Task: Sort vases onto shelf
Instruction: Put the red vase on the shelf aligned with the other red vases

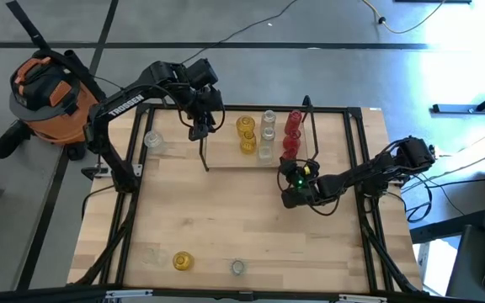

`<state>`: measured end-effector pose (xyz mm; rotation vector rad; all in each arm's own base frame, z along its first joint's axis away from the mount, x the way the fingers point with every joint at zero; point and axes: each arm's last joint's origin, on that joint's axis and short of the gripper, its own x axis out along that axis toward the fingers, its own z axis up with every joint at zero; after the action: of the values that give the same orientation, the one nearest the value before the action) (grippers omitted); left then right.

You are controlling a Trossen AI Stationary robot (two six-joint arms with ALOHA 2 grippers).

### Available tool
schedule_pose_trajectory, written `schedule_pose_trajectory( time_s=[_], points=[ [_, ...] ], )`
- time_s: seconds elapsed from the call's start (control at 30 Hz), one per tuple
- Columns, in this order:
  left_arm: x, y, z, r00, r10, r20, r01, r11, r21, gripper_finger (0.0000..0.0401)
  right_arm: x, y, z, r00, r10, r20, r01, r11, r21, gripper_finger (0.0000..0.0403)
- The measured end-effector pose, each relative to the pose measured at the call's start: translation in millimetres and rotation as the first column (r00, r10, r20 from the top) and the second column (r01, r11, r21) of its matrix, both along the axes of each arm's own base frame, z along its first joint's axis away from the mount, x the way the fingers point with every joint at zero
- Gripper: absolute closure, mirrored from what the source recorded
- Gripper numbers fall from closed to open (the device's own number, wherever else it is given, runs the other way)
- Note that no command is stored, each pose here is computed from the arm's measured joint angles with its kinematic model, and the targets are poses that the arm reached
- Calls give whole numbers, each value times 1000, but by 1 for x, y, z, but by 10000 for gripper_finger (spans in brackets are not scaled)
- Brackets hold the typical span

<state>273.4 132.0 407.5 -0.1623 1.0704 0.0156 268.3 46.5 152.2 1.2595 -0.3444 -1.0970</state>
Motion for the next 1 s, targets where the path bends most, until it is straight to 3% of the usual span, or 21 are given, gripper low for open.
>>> schedule_pose_trajectory(
  time_s=[1.0],
  points=[
    [0,0,0,1000,0,0,0,1000,1,278,-8,-3,-5,991,-16,-135,6,997,-76,403]
  ],
)
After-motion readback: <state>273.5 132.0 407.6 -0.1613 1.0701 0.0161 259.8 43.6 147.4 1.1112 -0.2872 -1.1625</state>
